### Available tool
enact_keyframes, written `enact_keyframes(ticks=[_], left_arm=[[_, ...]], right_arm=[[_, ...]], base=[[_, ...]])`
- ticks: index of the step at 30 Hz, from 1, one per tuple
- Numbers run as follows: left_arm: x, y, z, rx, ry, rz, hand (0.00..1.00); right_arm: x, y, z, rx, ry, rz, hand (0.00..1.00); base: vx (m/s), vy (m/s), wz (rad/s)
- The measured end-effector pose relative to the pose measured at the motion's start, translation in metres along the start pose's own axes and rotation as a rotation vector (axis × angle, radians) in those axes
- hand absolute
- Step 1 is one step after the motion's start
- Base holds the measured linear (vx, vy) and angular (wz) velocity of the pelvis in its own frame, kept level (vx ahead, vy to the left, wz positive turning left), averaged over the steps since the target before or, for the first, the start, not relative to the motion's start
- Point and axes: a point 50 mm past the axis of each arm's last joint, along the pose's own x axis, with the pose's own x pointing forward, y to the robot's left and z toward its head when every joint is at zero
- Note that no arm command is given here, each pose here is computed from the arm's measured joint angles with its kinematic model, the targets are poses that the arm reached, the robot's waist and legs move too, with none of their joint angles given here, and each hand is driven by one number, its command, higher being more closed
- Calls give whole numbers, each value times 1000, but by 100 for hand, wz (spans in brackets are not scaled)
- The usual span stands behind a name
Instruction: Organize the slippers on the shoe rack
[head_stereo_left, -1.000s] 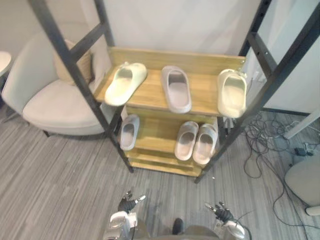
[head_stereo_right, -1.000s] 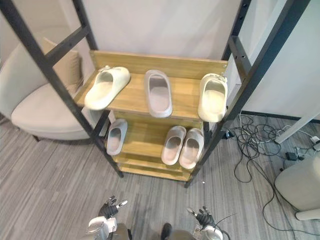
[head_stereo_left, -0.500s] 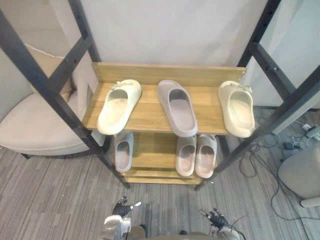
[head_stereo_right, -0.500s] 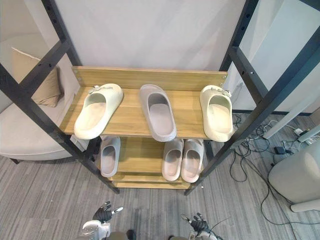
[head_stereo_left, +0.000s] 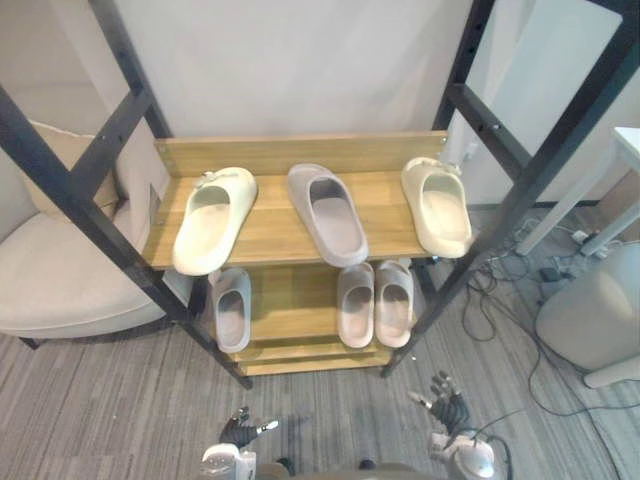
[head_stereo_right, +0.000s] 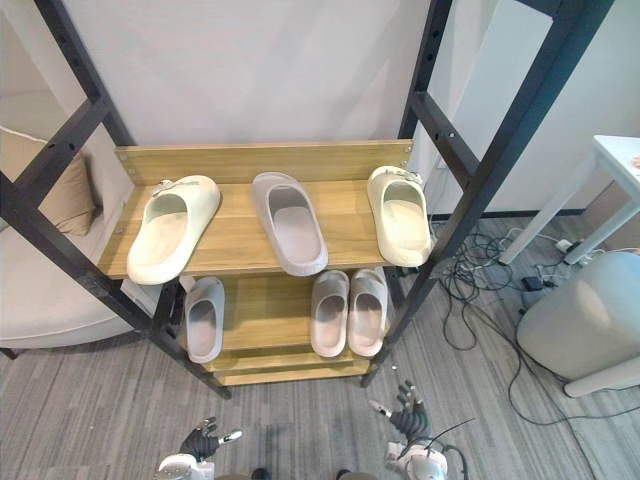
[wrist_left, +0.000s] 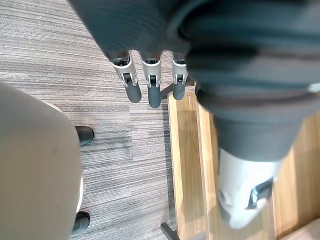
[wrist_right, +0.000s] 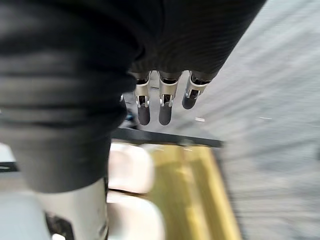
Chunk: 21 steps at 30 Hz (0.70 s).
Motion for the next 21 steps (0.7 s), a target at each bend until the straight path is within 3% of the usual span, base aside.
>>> enact_keyframes(ticks=[13,21], left_arm=[[-1,-5,0,108,-14,-41,0],[-1,-8,3,150,-32,-65,0]], right_arm=[[-33,9,111,-86,-553,-6,0],[-29,21,158,-150,-790,29,0]], base=[[-2,6,-6],[-6,-8,6]])
